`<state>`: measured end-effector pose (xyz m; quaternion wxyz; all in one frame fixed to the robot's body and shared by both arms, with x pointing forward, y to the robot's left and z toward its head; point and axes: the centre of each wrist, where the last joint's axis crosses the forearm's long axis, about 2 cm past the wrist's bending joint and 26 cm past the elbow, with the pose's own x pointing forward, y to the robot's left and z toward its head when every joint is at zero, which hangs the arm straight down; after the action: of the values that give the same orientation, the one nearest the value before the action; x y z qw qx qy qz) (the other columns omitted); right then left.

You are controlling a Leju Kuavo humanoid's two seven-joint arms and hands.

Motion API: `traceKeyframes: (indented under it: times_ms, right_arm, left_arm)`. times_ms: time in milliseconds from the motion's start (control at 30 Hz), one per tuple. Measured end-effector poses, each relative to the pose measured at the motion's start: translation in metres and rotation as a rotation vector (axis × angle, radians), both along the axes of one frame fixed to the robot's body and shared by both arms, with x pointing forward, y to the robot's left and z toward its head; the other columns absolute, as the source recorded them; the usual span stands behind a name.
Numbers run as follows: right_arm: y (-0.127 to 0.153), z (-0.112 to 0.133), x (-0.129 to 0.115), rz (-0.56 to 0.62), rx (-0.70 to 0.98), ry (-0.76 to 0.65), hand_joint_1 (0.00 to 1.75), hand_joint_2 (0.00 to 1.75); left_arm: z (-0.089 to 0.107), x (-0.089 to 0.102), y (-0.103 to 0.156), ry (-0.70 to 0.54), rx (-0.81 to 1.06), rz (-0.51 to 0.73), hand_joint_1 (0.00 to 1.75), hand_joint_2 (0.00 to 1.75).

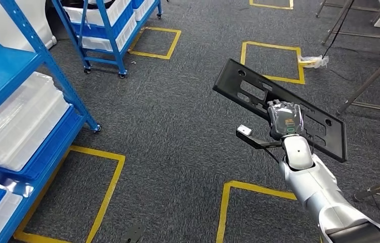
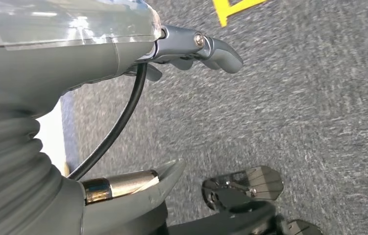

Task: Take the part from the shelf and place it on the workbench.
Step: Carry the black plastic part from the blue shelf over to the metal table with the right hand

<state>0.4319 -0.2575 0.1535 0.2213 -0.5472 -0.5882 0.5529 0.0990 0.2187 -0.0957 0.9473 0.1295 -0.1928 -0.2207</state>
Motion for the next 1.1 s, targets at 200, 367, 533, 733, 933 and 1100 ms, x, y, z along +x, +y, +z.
traceKeyframes:
  times_ms: [200, 367, 533, 733, 933, 1100]
  right_arm:
    - [-0.0065, -0.0011, -0.0002, -0.014, 0.000, 0.002, 1.75, 1.75]
    - [-0.0067, -0.0058, -0.0031, -0.021, 0.003, 0.010, 1.75, 1.75]
    - [-0.0072, -0.0044, -0.0022, -0.025, 0.005, 0.006, 1.75, 1.75]
    - [-0.0087, -0.0022, -0.0009, -0.030, 0.007, 0.000, 1.75, 1.75]
    - [-0.0080, -0.0027, -0.0012, -0.028, 0.009, 0.002, 1.75, 1.75]
    - [-0.0097, -0.0023, -0.0009, -0.032, 0.009, 0.001, 1.75, 1.75]
  left_arm:
    - [0.0002, 0.0008, -0.0005, 0.000, -0.001, 0.000, 0.00, 1.75]
    - [-0.0004, -0.0019, -0.0002, 0.006, -0.001, 0.000, 0.00, 1.75]
    - [-0.0001, -0.0007, -0.0006, 0.003, -0.001, 0.000, 0.00, 1.75]
    - [0.0001, -0.0003, -0.0009, 0.002, -0.002, 0.000, 0.00, 1.75]
    - [-0.0006, -0.0029, -0.0006, 0.007, -0.001, 0.000, 0.00, 1.75]
    - [-0.0003, -0.0017, -0.0004, 0.006, 0.000, 0.000, 0.00, 1.75]
